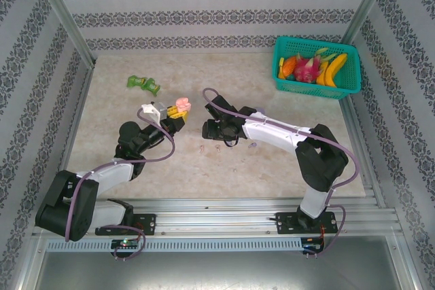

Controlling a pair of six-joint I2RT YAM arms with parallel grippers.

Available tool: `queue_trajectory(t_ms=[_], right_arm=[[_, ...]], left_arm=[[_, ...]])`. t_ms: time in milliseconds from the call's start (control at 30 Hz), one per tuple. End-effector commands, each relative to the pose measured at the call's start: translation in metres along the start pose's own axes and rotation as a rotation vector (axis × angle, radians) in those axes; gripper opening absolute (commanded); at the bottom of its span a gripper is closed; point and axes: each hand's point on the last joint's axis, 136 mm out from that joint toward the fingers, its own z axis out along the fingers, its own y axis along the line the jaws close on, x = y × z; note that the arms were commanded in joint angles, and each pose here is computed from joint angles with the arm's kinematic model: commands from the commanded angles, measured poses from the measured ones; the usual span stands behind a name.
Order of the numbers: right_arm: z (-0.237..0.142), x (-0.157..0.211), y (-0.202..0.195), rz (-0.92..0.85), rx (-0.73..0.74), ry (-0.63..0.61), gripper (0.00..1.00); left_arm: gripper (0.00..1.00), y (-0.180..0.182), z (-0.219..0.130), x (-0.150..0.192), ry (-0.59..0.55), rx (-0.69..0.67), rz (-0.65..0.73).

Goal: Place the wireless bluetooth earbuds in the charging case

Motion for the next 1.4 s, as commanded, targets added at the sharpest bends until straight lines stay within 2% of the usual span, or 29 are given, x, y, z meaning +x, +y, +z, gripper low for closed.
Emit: queue_trajectory(t_ms=[0,400,667,1367], right_arm=[[0.003,-0.007,-0.005,0.034,0.027,-0.017,0.51],[0.027,0.019,-0.006,0.008,0.066,0.063,0.49],[0.046,0.034,0.001,-0.037,0.071,0.112,0.47],[0.073,0.045,0.014,-0.138,0.101,0.152,0.42]], left_arm=[[0.0,-0.011,0.004,-0.023,-0.072,0.077,0.025],[0.0,-0.003,0.01,-0.037,-0.109,0.046,0.006],[0.0,-0.006,0.014,-0.048,-0.1,0.064,0.041],[0.0,-0.013,0.013,-0.07,-0.132,0.077,0.081]])
